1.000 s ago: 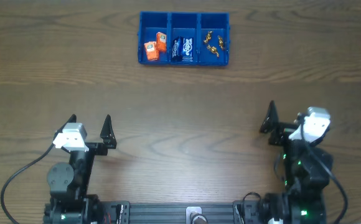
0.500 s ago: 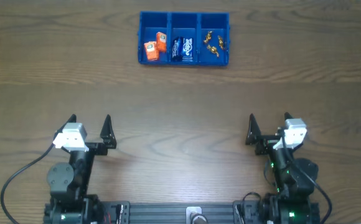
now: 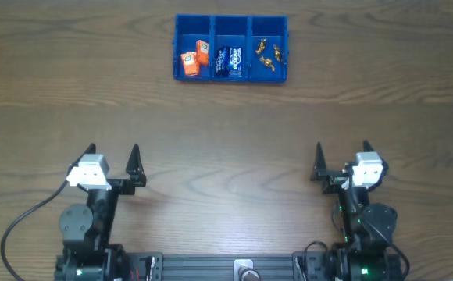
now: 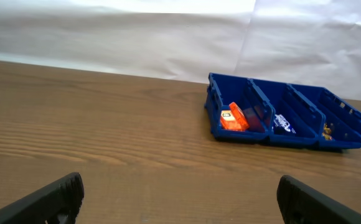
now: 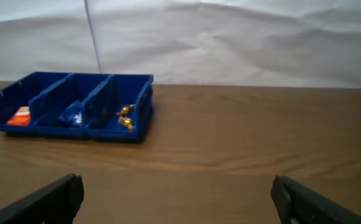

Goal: Sort Candies Into Trays

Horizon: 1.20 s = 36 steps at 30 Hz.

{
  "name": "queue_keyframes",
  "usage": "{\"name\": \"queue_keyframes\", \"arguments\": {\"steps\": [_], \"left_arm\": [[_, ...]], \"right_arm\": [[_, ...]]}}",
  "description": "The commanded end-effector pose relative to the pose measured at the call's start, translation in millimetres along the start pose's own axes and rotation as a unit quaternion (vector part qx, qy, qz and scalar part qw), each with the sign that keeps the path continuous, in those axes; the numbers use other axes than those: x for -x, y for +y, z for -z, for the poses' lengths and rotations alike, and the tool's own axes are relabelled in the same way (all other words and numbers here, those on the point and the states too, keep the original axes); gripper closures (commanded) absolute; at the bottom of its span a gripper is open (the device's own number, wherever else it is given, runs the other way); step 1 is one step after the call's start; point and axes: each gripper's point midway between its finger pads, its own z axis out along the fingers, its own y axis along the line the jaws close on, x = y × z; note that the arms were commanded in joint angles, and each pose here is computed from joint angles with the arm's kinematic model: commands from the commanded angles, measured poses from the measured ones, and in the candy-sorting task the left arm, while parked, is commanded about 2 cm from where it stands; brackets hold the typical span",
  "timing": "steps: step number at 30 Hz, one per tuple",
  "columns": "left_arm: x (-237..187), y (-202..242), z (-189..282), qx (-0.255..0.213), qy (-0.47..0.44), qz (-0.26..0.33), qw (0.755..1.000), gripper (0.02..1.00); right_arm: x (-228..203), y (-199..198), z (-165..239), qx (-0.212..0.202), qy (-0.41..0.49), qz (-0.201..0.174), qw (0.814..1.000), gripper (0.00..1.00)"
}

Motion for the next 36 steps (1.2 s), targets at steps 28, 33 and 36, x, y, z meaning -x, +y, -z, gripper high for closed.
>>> {"name": "queue_keyframes", "arguments": {"steps": [28, 33, 36], "left_arm": [[-16.5, 0.3, -1.0, -0.004, 0.024, -0.002, 1.000, 0.020], [-16.5, 0.3, -1.0, -0.004, 0.024, -0.002, 1.000, 0.020], [-16.5, 0.3, -1.0, -0.004, 0.024, -0.002, 1.000, 0.020]], "right_arm": [[-6.0, -13.2, -1.2, -0.038, -0.001, 0.017, 0.999, 0.003], [-6.0, -13.2, -1.2, -0.038, -0.001, 0.017, 0.999, 0.003], [-6.0, -13.2, -1.2, -0.038, -0.001, 0.017, 0.999, 0.003]]}}
